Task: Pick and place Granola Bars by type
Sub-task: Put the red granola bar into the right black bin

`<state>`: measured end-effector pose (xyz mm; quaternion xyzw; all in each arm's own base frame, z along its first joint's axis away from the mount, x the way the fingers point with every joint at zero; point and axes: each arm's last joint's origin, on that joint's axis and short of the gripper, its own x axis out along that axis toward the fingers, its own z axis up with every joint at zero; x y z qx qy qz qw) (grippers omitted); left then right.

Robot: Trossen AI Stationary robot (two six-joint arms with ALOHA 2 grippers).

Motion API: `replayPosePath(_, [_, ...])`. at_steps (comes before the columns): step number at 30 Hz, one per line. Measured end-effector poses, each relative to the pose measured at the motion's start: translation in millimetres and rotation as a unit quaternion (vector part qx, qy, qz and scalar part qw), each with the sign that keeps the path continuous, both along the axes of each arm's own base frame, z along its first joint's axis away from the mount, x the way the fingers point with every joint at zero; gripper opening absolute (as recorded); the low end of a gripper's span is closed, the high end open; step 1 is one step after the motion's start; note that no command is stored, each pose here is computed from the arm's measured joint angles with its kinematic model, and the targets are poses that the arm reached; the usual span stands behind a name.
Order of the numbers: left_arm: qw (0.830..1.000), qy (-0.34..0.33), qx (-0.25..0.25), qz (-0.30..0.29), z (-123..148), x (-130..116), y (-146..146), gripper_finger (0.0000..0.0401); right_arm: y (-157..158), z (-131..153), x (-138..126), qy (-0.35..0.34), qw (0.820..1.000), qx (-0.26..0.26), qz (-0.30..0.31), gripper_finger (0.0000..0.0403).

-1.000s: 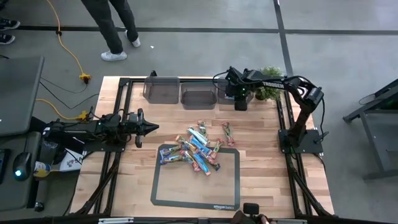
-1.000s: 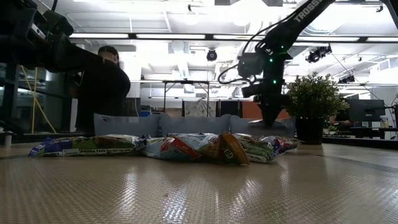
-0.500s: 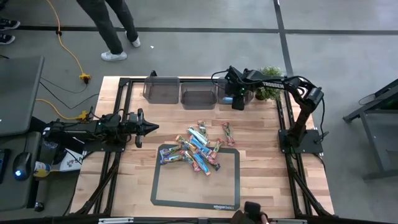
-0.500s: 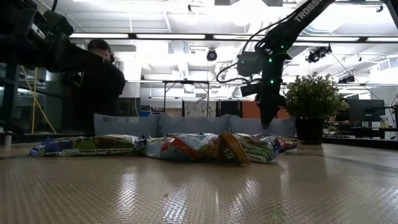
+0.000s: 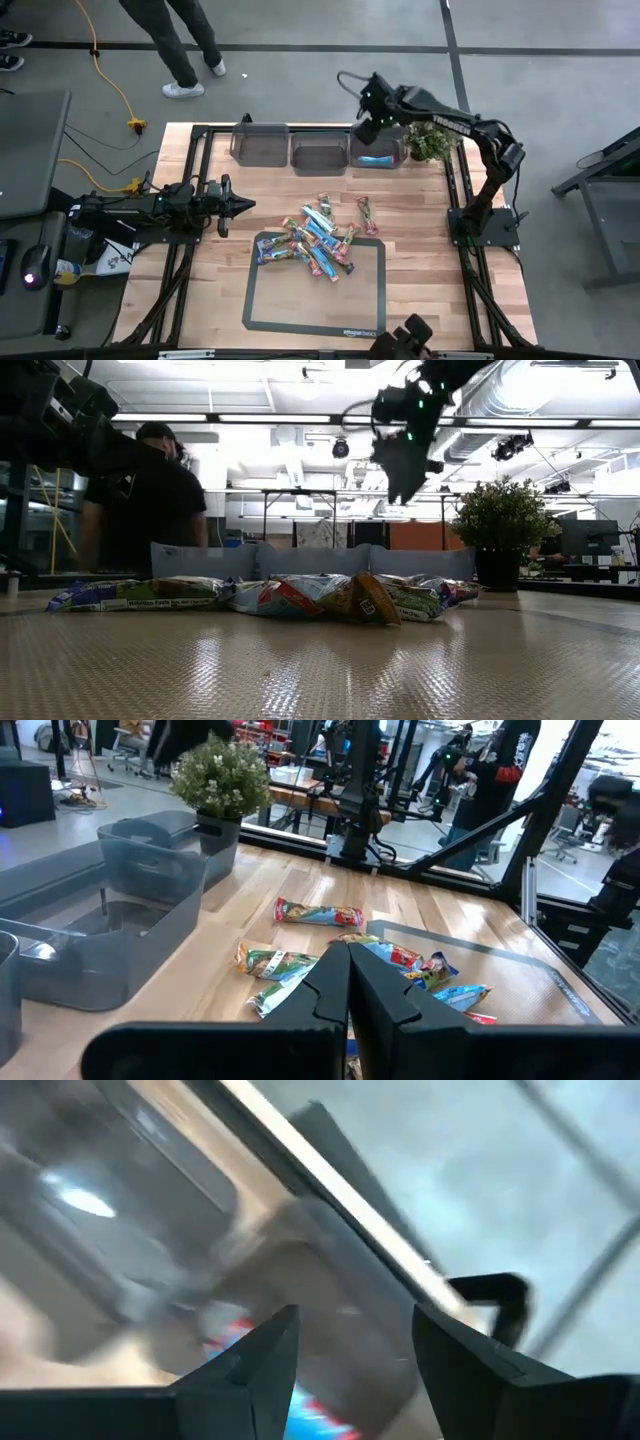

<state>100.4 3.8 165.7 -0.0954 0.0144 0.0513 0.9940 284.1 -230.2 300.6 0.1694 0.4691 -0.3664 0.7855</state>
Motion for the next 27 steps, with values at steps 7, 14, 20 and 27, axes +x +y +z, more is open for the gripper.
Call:
replayPosePath(7, [1.000,0.000,0.000,0.000,0.0,0.0,0.0,0.0001,9.5,48.0,1.4,-0.134,0.981,0.133,-0.053,0.0180])
replayPosePath(14, [1.000,0.000,-0.004,0.000,0.0,0.0,0.0,0.0001,41.7,49.3,15.6,-0.164,0.946,0.278,0.022,0.0180])
replayPosePath(20, [1.000,-0.001,-0.013,0.000,0.0,0.0,0.0,0.0001,84.9,23.0,23.4,-0.061,0.938,0.341,0.031,0.0180])
replayPosePath(27, [1.000,-0.001,-0.013,0.000,0.0,0.0,0.0,0.0001,139.4,-26.2,31.6,0.062,0.941,0.332,0.000,0.0180])
